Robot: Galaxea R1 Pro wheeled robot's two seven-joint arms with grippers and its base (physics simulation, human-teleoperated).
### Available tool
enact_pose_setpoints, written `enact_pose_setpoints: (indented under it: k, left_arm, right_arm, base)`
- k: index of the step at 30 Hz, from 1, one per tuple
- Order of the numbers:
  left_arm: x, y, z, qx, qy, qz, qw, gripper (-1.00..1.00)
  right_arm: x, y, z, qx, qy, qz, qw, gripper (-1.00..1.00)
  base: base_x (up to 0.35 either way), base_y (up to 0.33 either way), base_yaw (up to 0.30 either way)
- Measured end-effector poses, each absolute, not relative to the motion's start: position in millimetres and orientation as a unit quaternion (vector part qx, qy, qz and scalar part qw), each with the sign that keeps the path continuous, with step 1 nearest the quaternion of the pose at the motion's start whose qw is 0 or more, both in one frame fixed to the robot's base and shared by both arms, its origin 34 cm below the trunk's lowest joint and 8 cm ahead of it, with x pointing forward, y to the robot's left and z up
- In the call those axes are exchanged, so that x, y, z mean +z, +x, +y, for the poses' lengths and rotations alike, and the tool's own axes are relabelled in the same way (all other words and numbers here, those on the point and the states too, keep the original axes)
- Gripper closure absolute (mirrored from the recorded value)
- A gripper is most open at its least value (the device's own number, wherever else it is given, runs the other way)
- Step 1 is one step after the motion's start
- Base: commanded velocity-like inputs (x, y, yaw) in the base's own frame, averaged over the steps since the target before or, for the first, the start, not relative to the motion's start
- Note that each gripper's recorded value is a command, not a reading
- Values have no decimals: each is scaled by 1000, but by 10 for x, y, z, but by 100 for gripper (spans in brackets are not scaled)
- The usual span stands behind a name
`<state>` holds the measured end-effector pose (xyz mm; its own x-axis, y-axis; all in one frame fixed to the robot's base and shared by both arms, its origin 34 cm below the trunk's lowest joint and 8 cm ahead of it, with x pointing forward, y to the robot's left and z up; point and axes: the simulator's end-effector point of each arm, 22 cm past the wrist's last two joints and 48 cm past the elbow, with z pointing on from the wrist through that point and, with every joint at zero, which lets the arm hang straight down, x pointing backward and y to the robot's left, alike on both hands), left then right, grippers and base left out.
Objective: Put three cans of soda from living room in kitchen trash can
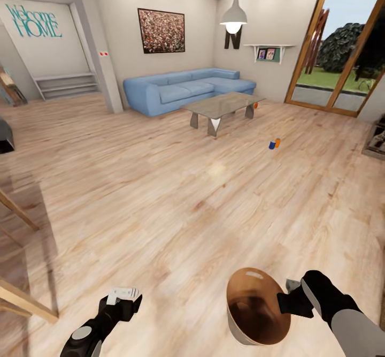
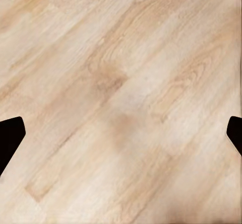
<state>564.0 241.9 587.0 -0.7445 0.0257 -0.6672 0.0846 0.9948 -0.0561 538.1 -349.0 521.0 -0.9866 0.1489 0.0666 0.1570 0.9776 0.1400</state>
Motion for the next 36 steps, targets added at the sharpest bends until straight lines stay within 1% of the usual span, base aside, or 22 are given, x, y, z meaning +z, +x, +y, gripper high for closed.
enact_pose_setpoints:
  k: [6, 23, 33, 36]
  left_arm:
    - [5870, 5640, 2420, -41, 30, 933, 356, -100]
    - [5886, 5653, 2425, -41, 30, 932, 358, -100]
    - [5932, 5662, 2367, -57, 34, 931, 360, -100]
    - [5908, 5605, 2296, -77, 40, 935, 343, -100]
  right_arm:
    - [5210, 5380, -3506, -70, -75, -994, 28, 100]
    - [5212, 5374, -3499, -75, -78, -994, 27, 100]
    - [5254, 5396, -3535, -73, -78, -994, 23, 100]
    - [5267, 5405, -3547, -72, -78, -994, 21, 100]
  base:
    - [324, -65, -108]
    - [324, -84, -11]
    - [323, -87, -166]
    - [324, -74, -185]
